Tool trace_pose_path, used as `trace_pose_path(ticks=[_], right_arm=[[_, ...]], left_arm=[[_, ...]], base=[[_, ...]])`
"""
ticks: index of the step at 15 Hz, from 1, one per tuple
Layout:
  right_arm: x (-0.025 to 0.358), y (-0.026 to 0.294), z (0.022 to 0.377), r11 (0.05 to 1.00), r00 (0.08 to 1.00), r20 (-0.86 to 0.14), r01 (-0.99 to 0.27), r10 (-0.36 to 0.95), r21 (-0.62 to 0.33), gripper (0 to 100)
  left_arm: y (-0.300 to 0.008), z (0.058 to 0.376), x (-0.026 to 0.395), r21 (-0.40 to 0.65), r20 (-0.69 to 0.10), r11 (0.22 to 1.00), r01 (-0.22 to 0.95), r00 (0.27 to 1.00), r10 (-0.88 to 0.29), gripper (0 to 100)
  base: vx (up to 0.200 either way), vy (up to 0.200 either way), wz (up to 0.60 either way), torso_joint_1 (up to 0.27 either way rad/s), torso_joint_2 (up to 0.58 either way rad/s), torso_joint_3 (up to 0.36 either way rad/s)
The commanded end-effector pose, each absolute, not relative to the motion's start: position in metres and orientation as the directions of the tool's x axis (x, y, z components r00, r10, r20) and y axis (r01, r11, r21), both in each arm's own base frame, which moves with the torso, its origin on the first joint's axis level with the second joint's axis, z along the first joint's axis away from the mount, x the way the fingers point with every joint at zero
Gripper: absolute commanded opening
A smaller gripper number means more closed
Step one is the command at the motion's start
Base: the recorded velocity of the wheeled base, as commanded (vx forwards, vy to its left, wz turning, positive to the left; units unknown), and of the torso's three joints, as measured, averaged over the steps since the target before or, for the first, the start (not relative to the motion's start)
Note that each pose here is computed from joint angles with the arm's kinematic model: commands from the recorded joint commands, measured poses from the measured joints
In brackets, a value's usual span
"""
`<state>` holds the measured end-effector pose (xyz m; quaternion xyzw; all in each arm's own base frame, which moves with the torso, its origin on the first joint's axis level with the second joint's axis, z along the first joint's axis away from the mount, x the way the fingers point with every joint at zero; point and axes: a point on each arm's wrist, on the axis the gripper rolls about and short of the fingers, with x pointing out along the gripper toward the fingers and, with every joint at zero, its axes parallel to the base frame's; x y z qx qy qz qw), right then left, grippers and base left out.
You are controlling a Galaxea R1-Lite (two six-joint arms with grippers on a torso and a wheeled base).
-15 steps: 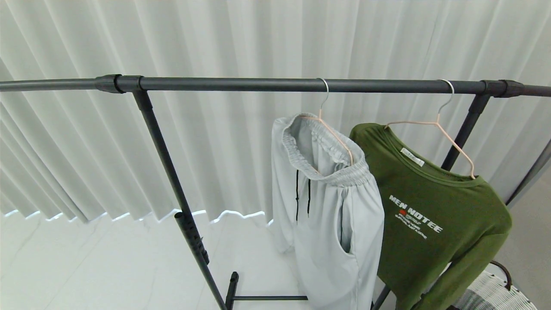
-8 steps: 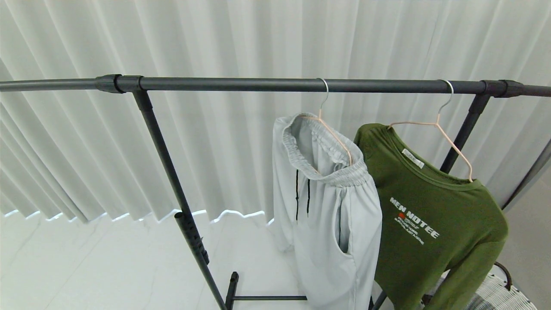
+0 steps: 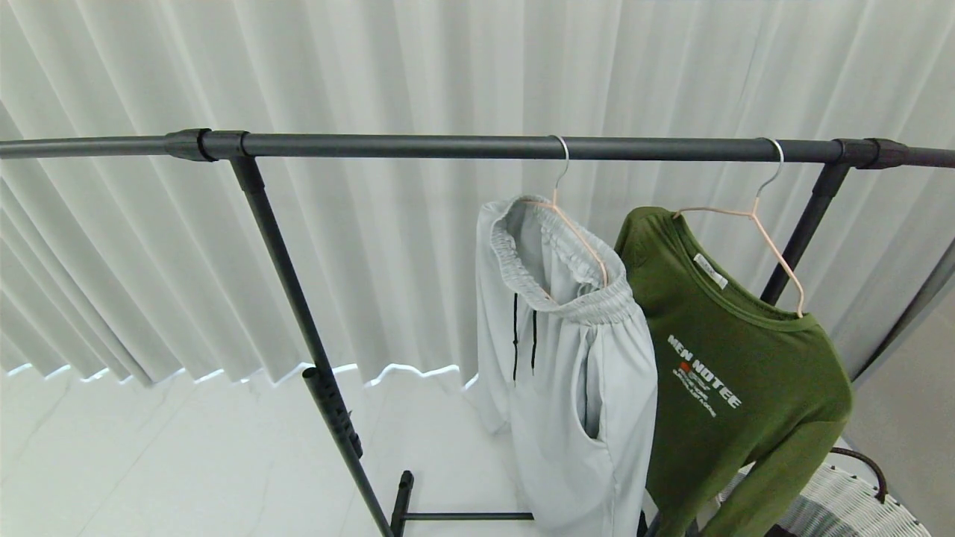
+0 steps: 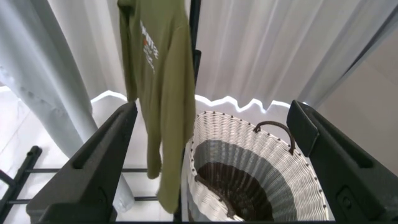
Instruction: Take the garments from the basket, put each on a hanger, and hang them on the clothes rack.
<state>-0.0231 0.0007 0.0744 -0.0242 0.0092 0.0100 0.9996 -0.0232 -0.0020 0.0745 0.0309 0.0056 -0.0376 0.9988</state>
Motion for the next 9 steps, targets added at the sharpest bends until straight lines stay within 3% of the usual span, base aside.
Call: trace_pose_path(ticks=[1, 9], right_arm=[[-0.0232, 0.0007, 0.0744, 0.999, 1.000, -0.018, -0.021, 0.020, -0.049, 100], [-0.0231, 0.0007, 0.0744, 0.999, 1.000, -0.020, -0.021, 0.020, -0.046, 100]], left_arm=[[-0.0020, 0.0744, -0.0231, 0.062, -0.015, 0.995, 0.074, 0.997, -0.074, 100], [-0.0020, 0.0740, -0.0230, 0.061, -0.017, 0.995, 0.074, 0.997, -0.074, 100]], base=[[0.000, 0.000, 0.00, 0.000, 0.00, 0.000], [0.000, 0.000, 0.00, 0.000, 0.00, 0.000]])
